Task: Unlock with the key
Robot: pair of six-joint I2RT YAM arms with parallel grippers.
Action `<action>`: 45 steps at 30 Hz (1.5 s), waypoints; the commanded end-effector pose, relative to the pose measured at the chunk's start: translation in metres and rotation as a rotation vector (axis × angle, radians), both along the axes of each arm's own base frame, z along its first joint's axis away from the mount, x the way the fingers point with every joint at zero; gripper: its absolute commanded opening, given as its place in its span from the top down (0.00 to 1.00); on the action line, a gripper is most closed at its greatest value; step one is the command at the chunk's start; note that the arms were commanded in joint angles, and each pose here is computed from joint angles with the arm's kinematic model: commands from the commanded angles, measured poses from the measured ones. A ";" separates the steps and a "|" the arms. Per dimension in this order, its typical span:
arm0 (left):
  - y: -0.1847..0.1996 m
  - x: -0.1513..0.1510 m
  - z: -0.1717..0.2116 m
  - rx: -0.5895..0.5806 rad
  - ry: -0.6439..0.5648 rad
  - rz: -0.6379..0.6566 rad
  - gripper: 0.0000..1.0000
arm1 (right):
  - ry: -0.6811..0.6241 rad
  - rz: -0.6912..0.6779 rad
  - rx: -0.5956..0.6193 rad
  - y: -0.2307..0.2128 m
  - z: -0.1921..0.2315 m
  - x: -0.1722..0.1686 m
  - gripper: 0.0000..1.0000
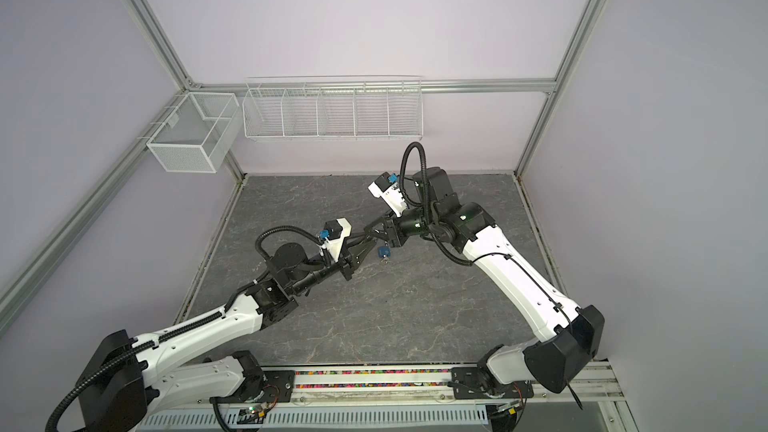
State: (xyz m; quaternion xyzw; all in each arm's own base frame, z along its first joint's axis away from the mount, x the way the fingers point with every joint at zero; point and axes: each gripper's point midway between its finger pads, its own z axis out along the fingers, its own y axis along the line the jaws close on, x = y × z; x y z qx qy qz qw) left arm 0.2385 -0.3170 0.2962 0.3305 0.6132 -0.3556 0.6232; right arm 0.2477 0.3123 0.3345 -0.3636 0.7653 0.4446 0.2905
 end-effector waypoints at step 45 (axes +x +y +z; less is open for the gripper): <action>0.004 0.020 0.001 -0.085 0.050 0.134 1.00 | 0.224 -0.481 -0.097 -0.053 -0.019 0.041 0.32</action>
